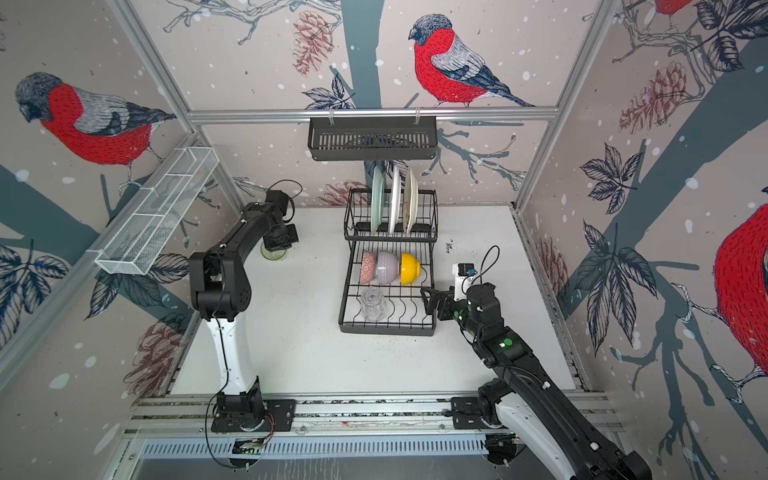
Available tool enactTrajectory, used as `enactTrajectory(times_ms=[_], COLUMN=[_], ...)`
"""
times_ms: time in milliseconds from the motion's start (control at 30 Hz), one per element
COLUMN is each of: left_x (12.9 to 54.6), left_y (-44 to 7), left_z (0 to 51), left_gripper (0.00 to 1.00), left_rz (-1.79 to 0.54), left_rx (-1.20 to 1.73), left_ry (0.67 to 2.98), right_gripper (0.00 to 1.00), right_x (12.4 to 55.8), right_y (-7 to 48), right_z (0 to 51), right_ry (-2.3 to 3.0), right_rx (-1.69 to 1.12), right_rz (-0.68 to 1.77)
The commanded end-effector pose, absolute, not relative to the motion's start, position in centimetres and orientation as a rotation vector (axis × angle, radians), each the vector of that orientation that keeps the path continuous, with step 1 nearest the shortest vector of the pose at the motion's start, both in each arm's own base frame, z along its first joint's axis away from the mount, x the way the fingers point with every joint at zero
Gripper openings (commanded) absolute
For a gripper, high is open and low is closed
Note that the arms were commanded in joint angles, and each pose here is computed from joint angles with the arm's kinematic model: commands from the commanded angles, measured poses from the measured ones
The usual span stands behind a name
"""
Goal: Unload the mixed dishes from the dish rack
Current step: 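Carry the green cup with the left gripper toward the far table corner, then set the green cup upright on the table and open the left gripper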
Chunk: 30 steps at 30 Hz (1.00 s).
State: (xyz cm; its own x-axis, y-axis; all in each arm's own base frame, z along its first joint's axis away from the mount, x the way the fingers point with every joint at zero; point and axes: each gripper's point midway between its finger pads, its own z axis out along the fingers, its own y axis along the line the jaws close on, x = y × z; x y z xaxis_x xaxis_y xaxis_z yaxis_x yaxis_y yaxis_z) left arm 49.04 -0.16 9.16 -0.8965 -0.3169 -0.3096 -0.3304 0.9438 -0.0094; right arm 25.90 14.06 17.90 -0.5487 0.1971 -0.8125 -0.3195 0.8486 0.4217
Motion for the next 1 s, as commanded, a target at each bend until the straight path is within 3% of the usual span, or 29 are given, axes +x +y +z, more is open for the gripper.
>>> enactTrajectory(times_ms=[0, 133, 200, 333, 400, 567, 733, 967], left_x=[48.0, 48.1, 48.2, 48.8, 49.2, 50.0, 50.6, 49.7], left_y=[0.1, 0.4, 0.5, 1.1, 1.2, 1.6, 1.3, -0.7], left_z=[8.6, 8.5, 8.7, 9.5, 10.0, 11.9, 14.4, 16.4], left_gripper=[0.0, 0.01, 0.33, 0.41, 0.58, 0.81, 0.96, 0.97], left_rz=[0.083, 0.087, 0.085, 0.098, 0.108, 0.127, 0.087, -0.075], left_rx=[-0.429, -0.417, -0.415, -0.406, -0.396, -0.377, -0.353, -0.278], left_ry=[2.862, 2.873, 2.869, 2.853, 2.837, 2.783, 2.724, 2.649], right_gripper=[1.0, 1.0, 1.0, 1.0, 1.0, 1.0, 1.0, 1.0], right_x=[26.1, 26.1, 26.1, 26.1, 26.1, 26.2, 26.3, 27.2], right_y=[13.8, 14.2, 14.5, 14.8, 14.8, 15.0, 15.2, 15.0], right_z=[17.8, 17.3, 17.1, 17.0, 17.0, 17.2, 17.3, 16.6], right_ry=[2.054, 2.081, 2.089, 2.092, 2.091, 2.086, 2.089, 2.127], right_rx=[-0.083, -0.087, -0.095, -0.091, -0.09, -0.083, -0.057, -0.004], right_rz=[0.658, 0.694, 0.714, 0.733, 0.739, 0.755, 0.784, 0.761])
